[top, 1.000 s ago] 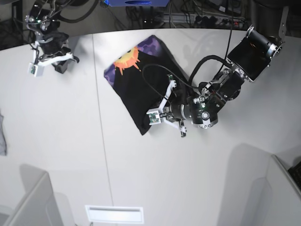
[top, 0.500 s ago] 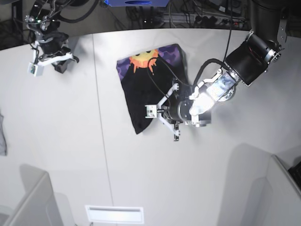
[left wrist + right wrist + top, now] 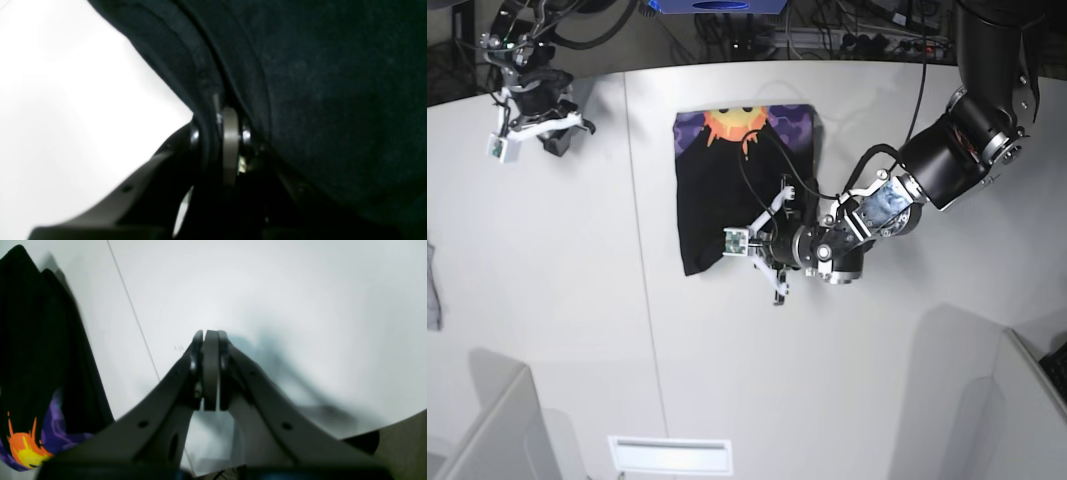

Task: Fold the T-shirt properly
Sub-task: 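Drag and rotate the bundle with the left gripper to square it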

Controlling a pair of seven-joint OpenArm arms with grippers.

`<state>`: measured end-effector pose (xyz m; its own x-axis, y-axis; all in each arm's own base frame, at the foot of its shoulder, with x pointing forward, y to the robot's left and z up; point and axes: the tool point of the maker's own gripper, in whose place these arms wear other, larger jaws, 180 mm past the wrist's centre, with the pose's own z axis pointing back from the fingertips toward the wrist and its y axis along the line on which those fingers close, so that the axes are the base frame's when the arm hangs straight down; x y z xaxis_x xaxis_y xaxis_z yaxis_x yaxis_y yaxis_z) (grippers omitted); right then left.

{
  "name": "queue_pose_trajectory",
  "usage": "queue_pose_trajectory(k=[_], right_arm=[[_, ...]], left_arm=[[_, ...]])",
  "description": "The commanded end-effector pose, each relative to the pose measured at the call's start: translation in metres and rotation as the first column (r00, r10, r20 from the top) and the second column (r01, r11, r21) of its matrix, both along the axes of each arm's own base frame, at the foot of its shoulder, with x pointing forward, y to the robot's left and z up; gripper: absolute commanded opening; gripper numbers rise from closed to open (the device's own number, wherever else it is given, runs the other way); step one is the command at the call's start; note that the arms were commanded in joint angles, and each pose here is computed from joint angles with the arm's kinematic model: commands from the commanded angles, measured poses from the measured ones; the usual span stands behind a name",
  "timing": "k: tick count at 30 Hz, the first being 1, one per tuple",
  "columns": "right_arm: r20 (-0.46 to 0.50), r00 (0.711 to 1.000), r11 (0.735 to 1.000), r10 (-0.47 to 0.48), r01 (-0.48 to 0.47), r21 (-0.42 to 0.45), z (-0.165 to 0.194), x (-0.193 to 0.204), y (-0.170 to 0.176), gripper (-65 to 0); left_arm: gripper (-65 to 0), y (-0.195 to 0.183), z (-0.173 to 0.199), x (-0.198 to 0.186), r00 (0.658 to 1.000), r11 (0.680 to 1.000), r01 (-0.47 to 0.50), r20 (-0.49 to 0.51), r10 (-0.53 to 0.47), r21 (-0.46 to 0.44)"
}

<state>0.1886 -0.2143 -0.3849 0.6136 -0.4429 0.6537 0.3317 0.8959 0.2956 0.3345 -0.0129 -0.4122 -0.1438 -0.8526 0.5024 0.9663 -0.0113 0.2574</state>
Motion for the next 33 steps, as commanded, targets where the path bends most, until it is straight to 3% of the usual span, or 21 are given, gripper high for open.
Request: queue_pose_trajectory(k=[1, 11, 16, 20, 28, 31, 33], right_arm=[[0.036, 0.999, 1.0, 0.002, -0.002, -0.012, 0.008, 0.004, -0.002, -65.0], [0.032, 1.0, 1.0, 0.001, -0.001, -0.002, 0.006, 0.004, 0.001, -65.0], [0.023, 1.0, 1.0, -0.001, 0.001, 0.006, 0.001, 0.004, 0.001, -65.0], [0.023, 1.0, 1.0, -0.001, 0.001, 0.01, 0.0, 0.005, 0.002, -65.0], [0.025, 1.0, 1.0, 0.018, -0.019, 0.02, 0.0, 0.008, 0.009, -65.0], [0.027, 0.999, 1.0, 0.018, -0.019, 0.02, 0.0, 0.008, 0.009, -65.0], [0.025, 1.0, 1.0, 0.018, -0.019, 0.02, 0.0, 0.008, 0.009, -65.0]], left_arm=[[-65.0, -0.01, 0.014, 0.011, 0.999, 1.0, 0.009, 0.032, -0.009, -0.023], [-65.0, -0.023, 0.026, 0.019, 0.998, 0.999, 0.027, 0.061, -0.025, -0.031], [-65.0, -0.009, 0.026, 0.031, 0.996, 0.998, -0.002, 0.084, -0.003, 0.058], [-63.5, -0.008, 0.034, 0.039, 0.994, 0.998, -0.008, 0.107, 0.002, 0.055], [-25.5, -0.027, 0.057, 0.056, 0.988, 1.0, 0.009, 0.157, -0.014, 0.03], [-18.6, -0.034, 0.069, 0.06, 0.984, 1.0, 0.02, 0.175, -0.022, 0.01], [-17.4, -0.04, 0.084, 0.065, 0.98, 1.0, 0.013, 0.198, -0.007, -0.028]])
